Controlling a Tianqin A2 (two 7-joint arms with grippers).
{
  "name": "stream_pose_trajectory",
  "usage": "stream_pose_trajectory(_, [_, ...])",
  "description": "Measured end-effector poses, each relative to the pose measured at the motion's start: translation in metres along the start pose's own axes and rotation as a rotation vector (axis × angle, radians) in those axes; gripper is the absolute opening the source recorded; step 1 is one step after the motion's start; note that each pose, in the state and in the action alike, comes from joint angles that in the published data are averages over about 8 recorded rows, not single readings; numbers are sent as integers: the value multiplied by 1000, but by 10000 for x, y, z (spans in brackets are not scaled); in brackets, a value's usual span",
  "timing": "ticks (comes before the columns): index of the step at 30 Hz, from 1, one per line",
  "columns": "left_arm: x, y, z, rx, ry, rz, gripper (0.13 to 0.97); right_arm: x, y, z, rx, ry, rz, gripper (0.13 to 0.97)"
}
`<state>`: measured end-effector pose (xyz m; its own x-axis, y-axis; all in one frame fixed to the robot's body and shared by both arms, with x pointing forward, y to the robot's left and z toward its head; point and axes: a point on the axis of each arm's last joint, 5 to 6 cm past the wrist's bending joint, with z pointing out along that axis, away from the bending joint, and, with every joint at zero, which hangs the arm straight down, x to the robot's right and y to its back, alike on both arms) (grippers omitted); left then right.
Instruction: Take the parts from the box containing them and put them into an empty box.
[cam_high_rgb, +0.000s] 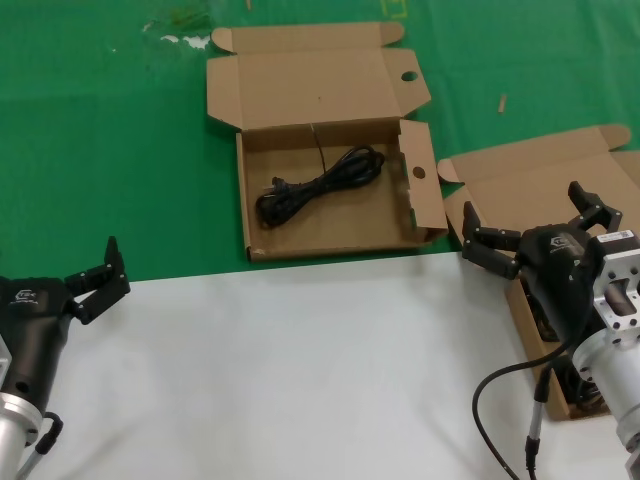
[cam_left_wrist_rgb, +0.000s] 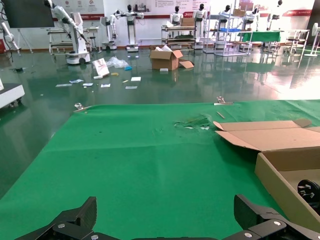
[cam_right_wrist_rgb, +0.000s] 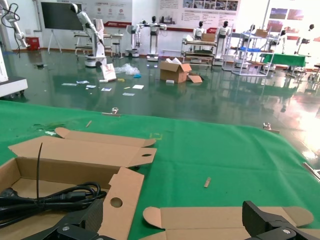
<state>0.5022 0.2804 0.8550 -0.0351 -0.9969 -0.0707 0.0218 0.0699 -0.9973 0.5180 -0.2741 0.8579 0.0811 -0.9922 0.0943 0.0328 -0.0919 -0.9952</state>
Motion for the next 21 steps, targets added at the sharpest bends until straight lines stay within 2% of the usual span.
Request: stream_pose_trajectory(21, [0,0,0,0,0,0,966,0,0,0,0,0,0,966])
